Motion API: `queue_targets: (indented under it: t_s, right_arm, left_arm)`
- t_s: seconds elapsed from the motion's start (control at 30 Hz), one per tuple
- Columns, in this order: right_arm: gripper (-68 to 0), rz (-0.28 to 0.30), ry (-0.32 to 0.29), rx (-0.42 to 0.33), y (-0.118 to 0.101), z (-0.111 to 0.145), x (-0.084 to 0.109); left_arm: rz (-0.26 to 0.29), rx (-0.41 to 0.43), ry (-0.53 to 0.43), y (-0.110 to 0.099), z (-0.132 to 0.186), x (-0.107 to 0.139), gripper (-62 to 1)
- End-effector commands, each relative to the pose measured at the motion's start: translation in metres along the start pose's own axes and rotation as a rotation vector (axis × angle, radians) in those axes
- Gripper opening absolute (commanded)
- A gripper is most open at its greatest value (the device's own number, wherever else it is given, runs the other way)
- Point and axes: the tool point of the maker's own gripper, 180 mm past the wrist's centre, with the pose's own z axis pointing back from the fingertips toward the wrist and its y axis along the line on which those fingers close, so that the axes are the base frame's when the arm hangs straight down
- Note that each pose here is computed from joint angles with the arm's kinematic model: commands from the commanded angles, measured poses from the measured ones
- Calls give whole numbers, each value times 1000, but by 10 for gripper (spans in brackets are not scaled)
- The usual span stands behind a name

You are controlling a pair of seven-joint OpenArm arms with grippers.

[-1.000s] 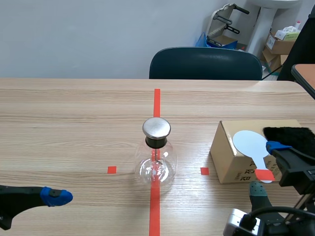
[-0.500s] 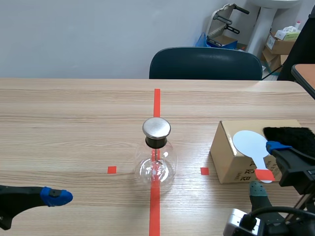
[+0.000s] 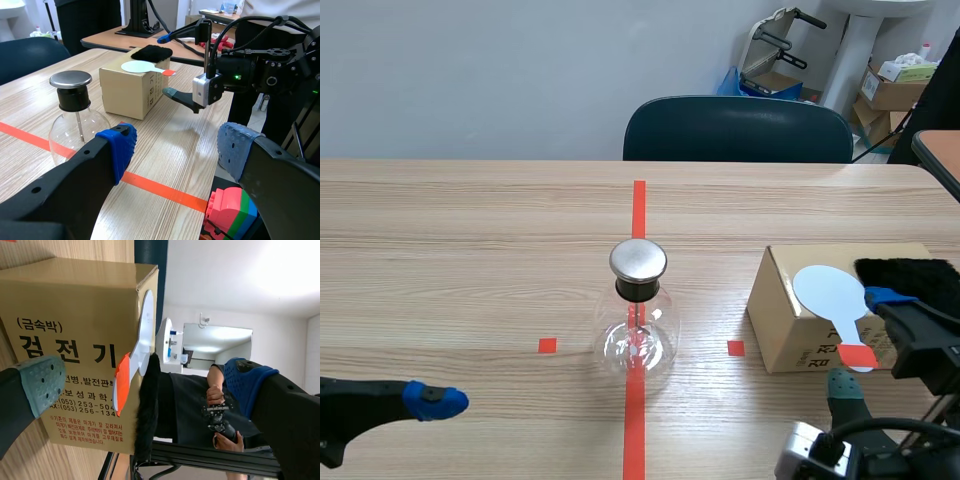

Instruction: Do the electroscope experiment

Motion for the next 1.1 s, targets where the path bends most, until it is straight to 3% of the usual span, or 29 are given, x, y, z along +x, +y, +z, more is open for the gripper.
queue_targets:
  t_s: [0.0,0.13,0.23,0.37,0.47,0.53,0.63,0.8,0.97,1.07]
  right_arm:
    - [4,-13,2,0,0,6,-2]
    - [4,-80,27,22,2,19,-2]
    - [4,-173,44,52,-2,30,1]
    - [4,-348,70,111,-14,35,5]
    - [4,-526,70,144,-32,32,11]
    - [4,-638,52,151,-48,27,16]
    - [4,-807,20,87,-85,15,15]
    - [4,-1052,-128,12,-145,2,23]
    - [4,-1184,-201,69,-169,-15,32]
    - [4,-1220,-228,114,-174,-26,36]
  left_arm:
    - [2,5,-31,-1,-5,7,-234]
    - [-4,15,-15,1,-5,4,-234]
    - [7,40,-20,6,-5,5,-234]
    - [-26,117,-23,21,-7,5,-234]
    - [-43,167,-3,35,-12,2,-234]
    - [-59,202,16,46,-16,0,-234]
    - [-67,296,8,72,-15,5,-234]
    - [-110,429,-42,108,-3,24,-234]
    - [-122,512,-25,125,14,28,-234]
    - [-116,544,-19,129,23,28,-234]
